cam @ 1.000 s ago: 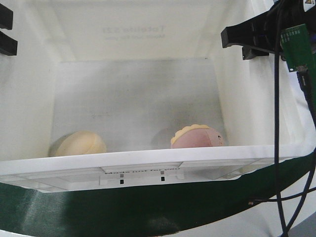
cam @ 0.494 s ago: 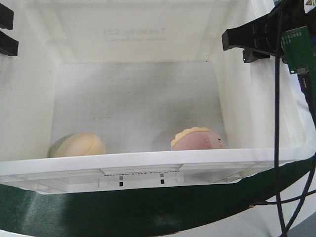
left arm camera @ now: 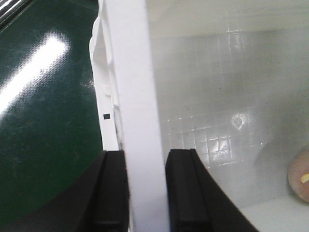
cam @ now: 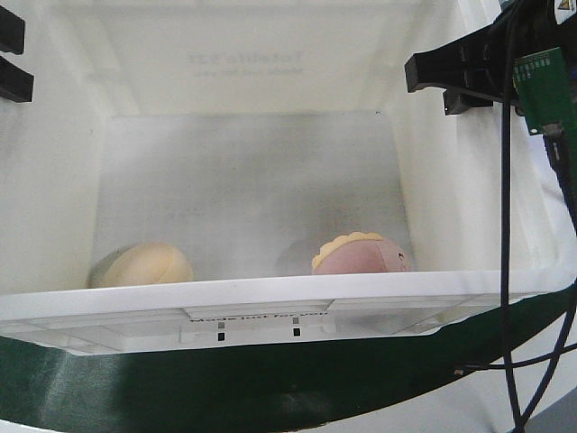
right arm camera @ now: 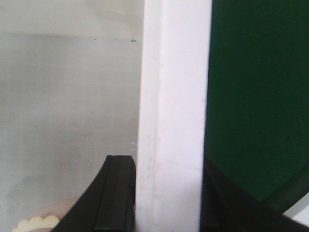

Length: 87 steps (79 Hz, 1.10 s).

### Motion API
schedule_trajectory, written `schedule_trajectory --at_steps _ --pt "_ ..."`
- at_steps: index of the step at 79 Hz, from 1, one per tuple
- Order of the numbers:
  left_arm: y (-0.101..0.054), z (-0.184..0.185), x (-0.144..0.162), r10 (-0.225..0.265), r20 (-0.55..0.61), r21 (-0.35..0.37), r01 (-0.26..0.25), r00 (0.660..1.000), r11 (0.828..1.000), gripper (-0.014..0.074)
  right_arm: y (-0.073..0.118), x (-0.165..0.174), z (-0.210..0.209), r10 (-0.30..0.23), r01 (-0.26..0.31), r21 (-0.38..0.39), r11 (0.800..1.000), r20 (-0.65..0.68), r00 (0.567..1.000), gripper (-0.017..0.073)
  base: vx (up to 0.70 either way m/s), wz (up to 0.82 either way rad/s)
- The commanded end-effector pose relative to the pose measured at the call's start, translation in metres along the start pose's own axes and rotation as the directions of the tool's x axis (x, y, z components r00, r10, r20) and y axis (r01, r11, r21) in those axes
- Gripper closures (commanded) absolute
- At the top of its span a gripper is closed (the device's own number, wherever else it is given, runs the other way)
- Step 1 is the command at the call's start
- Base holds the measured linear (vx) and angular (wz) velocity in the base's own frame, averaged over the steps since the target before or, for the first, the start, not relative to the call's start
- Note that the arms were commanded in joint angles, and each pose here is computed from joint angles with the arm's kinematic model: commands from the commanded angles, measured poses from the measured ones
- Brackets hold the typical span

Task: Place moving items into box and shelve
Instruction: 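Hold the tote with both grippers while the base drives away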

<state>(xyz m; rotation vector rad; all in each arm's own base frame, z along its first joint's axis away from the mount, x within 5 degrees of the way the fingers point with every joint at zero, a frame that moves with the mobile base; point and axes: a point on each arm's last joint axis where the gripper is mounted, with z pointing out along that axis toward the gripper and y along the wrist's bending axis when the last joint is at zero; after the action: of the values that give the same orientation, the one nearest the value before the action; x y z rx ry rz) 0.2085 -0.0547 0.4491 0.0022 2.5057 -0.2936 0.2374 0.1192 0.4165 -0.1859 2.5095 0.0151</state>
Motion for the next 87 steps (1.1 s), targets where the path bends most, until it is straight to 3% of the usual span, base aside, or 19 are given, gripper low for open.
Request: schedule_trajectory --at_steps 1,87 --pt "-0.0084 -0.0255 -0.0042 0.0 0.133 0.076 -0.01 0.991 0.997 0.06 -0.0088 -0.0127 -0.0264 -0.011 0.009 0.007 1.0 0.176 0.984 0.0566 0.0 0.0" --pt "-0.0084 -0.0255 -0.0041 0.0 0.132 0.076 -0.01 0.991 0.997 0.06 -0.0089 -0.0123 -0.0263 -0.011 0.01 0.008 1.0 0.172 0.985 0.0566 -0.04 0.04"
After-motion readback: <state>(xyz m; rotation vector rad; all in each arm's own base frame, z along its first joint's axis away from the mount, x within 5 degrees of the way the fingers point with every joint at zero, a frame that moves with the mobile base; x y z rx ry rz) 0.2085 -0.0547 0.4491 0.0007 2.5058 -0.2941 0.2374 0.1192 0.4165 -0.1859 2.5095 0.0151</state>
